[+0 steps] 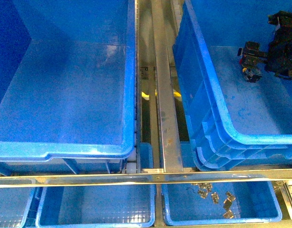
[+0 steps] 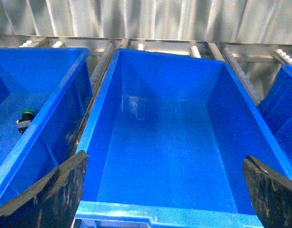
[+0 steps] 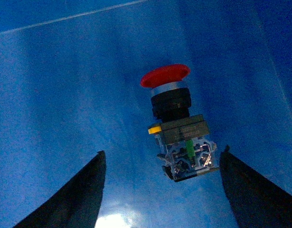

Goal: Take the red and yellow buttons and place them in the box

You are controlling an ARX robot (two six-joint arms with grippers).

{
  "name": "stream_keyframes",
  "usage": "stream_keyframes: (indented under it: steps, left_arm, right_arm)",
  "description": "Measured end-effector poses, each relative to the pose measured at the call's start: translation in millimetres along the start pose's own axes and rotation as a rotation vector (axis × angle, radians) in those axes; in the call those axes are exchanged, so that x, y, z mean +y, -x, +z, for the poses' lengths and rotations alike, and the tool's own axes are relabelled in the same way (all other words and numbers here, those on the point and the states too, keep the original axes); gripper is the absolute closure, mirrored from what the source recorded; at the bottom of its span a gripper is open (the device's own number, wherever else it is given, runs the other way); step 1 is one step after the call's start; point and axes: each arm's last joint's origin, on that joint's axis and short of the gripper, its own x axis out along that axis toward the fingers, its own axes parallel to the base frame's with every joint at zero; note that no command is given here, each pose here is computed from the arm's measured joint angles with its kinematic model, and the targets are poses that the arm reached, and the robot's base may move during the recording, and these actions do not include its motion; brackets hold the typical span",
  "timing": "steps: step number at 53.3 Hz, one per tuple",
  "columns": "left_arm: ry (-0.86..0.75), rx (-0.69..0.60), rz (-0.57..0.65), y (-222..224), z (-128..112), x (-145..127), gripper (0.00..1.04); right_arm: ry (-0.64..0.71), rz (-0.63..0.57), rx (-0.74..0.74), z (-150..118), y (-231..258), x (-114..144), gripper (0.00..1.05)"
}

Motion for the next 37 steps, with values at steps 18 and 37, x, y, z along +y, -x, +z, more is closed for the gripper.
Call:
stream_keyframes:
  steps: [18, 37]
  left_arm:
    - [0.0, 0.0, 0.0, 0, 0, 0, 0.08]
    - [0.0, 0.0, 0.001, 0, 0, 0, 0.08]
  right_arm:
    - [0.017, 0.044, -0.096, -9, 92, -3, 0.07]
    - [-0.068, 0.067, -0.036, -82, 236, -15, 0.07]
